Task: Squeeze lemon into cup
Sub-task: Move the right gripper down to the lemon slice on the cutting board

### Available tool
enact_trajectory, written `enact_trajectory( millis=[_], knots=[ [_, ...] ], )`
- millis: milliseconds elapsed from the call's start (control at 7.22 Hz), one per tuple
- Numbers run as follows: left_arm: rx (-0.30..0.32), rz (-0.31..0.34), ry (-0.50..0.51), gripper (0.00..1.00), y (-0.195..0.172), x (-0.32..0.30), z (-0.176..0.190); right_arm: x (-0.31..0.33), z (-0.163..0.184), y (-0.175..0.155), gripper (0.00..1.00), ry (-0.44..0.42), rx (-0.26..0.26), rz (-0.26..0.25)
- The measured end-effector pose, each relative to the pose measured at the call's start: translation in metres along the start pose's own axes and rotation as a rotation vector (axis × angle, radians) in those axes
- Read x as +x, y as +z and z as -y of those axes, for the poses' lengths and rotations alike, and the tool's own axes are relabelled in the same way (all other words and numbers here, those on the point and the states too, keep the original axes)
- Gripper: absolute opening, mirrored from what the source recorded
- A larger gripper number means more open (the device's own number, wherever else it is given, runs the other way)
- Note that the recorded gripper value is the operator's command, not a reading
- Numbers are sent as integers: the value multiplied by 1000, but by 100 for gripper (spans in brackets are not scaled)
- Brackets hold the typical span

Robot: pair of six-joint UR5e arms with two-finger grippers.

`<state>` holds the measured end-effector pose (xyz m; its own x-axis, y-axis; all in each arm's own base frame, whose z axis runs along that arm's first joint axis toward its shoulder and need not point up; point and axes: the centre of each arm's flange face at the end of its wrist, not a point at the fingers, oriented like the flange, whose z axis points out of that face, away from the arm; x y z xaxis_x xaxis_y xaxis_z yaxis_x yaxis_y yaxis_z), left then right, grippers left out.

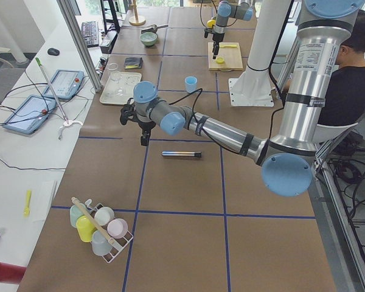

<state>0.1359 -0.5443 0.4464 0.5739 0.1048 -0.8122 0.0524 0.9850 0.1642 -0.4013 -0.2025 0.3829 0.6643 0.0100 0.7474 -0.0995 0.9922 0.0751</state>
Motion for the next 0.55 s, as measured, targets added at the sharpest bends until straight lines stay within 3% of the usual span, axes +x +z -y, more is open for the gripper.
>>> enact_trajectory(
  millis=[554],
  knots=[
    [2,-2,2,100,-1,2,1,1,-24,19,100,-24,-43,-28]
  ],
)
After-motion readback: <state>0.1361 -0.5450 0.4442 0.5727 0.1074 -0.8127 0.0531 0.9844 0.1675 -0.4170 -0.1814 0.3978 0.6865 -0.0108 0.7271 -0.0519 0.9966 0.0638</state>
